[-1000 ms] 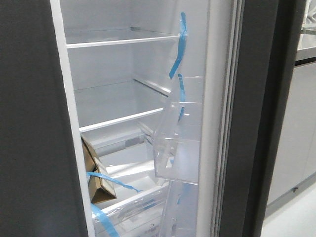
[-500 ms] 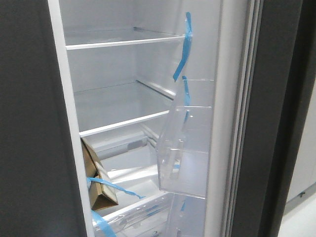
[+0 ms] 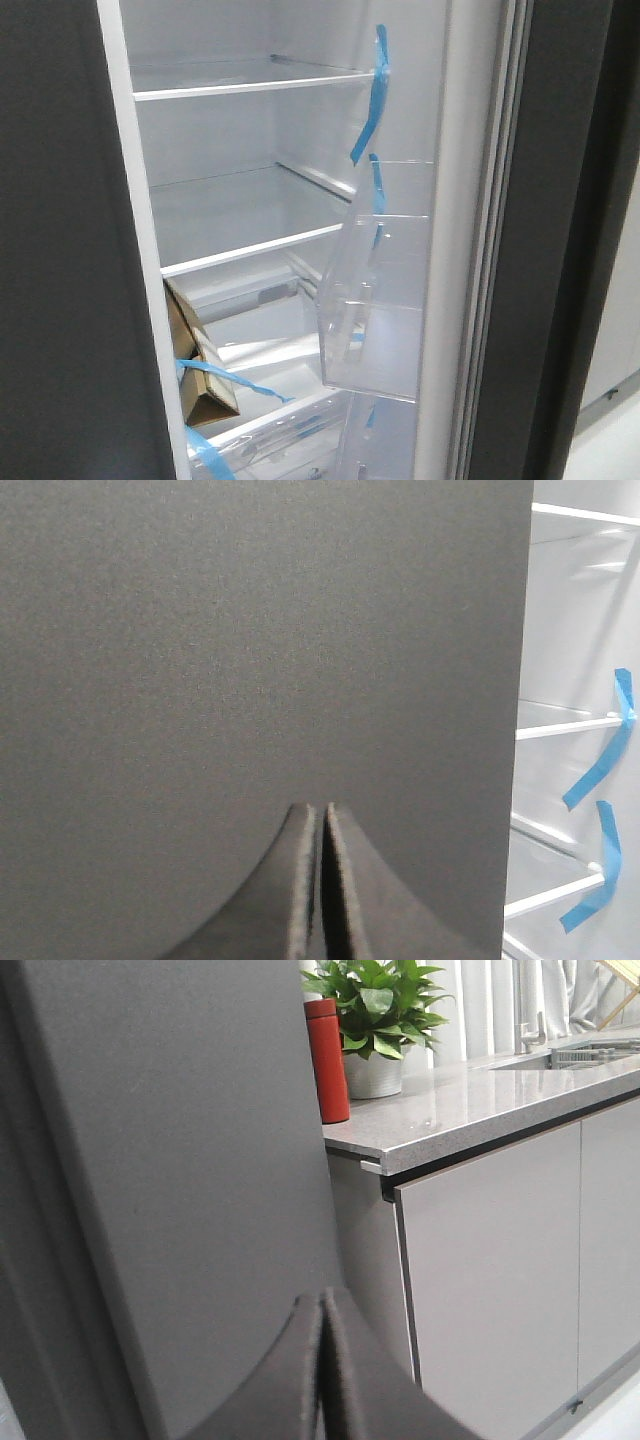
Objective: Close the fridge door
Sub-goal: 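Push the grey door with both grippers, swinging it toward the fridge body, then keep pushing the door with both grippers until it shuts flush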
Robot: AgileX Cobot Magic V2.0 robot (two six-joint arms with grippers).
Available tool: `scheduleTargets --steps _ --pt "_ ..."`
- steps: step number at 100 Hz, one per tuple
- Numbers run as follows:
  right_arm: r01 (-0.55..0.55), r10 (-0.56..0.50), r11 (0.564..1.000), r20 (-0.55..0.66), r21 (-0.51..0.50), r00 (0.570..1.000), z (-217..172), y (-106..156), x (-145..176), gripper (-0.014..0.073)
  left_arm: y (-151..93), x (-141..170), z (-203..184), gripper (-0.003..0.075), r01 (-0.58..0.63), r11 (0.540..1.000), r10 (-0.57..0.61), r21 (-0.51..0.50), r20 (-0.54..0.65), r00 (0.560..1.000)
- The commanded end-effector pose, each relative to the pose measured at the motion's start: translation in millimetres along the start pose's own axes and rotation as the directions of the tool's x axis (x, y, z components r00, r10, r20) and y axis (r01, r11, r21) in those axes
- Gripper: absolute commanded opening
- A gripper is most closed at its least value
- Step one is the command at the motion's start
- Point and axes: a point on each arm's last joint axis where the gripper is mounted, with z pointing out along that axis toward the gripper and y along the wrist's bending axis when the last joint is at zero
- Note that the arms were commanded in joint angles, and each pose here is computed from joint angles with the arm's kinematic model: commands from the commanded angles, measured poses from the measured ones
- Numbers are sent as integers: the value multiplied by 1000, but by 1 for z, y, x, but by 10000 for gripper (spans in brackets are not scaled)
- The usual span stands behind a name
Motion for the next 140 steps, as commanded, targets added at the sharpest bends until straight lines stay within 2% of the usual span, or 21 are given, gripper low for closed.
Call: scheduleTargets --steps 1,25,39,51,60,72,81,93,107,115,131,140 --pt "9 -9 1000 77 -3 997 -2 0 -2 -46 0 4 -1 -20 10 1000 -10 6 50 999" --pt "7 -7 1000 83 -3 997 -2 0 -3 -46 0 4 -1 -20 10 1000 -10 6 50 999" --pt "-160 160 987 107 -8 981 -1 0 -19 -46 0 4 -1 -20 10 1000 -10 6 50 999" --pt "-258 258 966 122 -15 958 7 3 -51 -46 0 4 -1 -20 10 1000 -10 6 50 999" --pt "-355 354 935 93 0 931 22 5 -72 -46 0 4 -1 -20 10 1000 -10 6 50 999" --pt "-504 500 863 80 33 862 49 5 -98 -46 0 4 -1 -20 10 1000 -10 6 50 999" --pt "-617 613 783 70 78 787 72 3 -107 -46 0 4 -1 -20 10 1000 -10 6 50 999" --pt "-748 751 650 41 137 660 100 3 -113 -46 0 4 -1 -20 10 1000 -10 6 50 999" --pt "-790 813 580 -83 199 576 131 11 -111 -46 0 4 -1 -20 10 1000 -10 6 50 999" --pt "-800 829 559 -148 220 539 148 16 -112 -46 0 4 -1 -20 10 1000 -10 6 50 999" --pt "-839 859 504 -221 206 462 172 29 -125 -46 0 4 -1 -20 10 1000 -10 6 50 999" --pt "-853 860 489 -262 181 437 181 39 -133 -46 0 4 -1 -20 10 1000 -10 6 50 999"
